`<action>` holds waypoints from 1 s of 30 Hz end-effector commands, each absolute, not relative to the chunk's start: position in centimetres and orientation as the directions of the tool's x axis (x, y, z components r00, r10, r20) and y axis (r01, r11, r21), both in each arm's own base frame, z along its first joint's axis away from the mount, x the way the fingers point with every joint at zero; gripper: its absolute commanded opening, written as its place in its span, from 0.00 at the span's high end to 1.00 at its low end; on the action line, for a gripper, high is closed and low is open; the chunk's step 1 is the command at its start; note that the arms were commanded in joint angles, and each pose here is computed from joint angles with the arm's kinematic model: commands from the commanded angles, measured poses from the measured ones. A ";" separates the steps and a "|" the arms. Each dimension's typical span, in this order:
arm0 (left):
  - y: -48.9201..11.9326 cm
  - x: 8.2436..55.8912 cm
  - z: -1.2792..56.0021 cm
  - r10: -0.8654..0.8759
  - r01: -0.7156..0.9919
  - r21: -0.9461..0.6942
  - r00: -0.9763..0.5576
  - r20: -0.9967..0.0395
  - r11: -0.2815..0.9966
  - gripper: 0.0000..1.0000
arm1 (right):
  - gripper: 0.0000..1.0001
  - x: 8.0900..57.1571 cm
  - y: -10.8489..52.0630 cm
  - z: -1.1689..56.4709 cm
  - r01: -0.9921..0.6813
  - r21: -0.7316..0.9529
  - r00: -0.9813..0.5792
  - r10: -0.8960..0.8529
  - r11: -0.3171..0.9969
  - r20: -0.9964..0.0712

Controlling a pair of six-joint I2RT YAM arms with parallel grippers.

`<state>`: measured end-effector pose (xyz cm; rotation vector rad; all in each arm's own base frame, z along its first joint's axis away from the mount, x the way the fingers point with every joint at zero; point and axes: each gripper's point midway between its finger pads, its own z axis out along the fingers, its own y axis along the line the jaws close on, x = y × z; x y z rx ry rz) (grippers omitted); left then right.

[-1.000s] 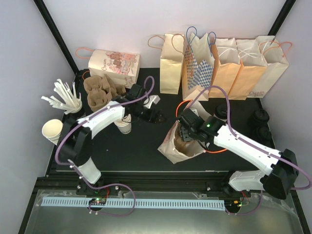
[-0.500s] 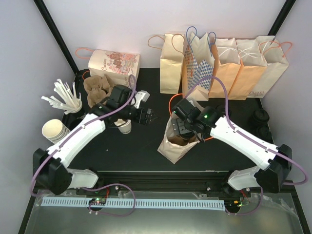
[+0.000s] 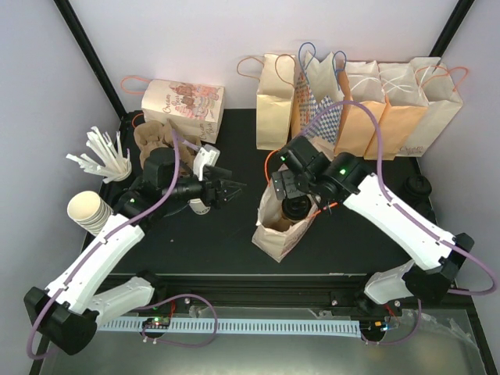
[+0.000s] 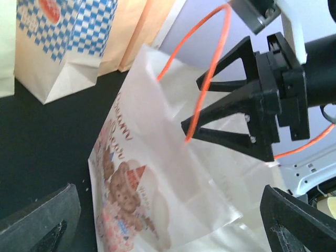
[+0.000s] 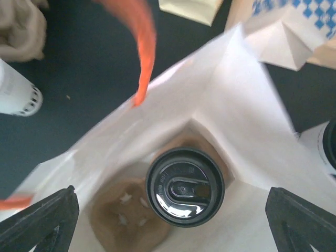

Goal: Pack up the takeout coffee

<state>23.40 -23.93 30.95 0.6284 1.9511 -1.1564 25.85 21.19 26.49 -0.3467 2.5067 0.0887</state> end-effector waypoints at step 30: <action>-28.0 23.9 31.0 0.065 0.672 -0.430 -0.579 -0.813 0.603 0.11 | 0.06 19.5 9.3 34.2 0.163 0.324 -0.665 0.346 0.932 -0.662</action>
